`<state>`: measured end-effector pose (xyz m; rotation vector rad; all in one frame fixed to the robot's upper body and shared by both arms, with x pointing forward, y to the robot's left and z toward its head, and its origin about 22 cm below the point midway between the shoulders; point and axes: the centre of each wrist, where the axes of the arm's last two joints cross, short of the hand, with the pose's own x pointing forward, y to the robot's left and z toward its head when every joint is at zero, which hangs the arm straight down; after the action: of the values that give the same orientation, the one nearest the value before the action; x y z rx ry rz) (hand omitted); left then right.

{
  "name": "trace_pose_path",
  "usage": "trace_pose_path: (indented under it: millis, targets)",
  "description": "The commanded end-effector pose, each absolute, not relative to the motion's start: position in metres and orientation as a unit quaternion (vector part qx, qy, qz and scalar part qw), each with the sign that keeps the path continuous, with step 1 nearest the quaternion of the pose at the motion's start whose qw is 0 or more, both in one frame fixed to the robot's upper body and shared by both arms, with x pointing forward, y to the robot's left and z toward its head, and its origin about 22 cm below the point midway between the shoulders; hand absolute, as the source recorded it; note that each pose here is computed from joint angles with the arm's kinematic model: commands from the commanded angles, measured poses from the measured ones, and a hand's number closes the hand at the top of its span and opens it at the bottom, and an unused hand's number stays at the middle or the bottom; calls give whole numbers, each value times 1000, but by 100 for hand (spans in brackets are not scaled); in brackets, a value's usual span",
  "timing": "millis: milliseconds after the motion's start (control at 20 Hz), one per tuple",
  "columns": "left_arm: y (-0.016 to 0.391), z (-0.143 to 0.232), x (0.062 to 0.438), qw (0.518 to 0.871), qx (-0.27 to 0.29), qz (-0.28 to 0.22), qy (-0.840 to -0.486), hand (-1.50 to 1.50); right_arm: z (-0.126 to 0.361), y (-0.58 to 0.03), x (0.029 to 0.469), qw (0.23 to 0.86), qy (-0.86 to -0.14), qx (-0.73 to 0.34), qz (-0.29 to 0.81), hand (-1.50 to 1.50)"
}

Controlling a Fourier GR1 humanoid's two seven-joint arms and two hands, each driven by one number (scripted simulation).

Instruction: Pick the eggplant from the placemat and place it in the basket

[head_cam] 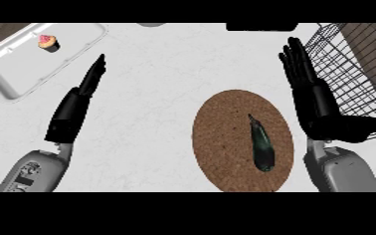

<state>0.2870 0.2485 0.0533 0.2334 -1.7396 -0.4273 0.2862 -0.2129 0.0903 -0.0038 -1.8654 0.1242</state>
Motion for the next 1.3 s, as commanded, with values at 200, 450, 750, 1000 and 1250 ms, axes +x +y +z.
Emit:
trace_pose_path:
  millis: [200,450,750,1000,1250]
  targets:
    - [273,27,283,706,132,-119,-685,0,19,-257,275,638,-743,190,-65,150]
    - [276,18,283,762,122,-96,-628,0,14,-228,261,456,-834,305,-62,-150]
    - [281,24,298,767,133,-94,-620,0,36,-268,259,548,-831,94,33,-150]
    - [271,23,294,767,123,-99,-622,0,81,-338,272,601,-761,-87,229,-150]
    - [283,16,290,767,123,-96,-622,0,131,-384,269,628,-661,-66,405,-150]
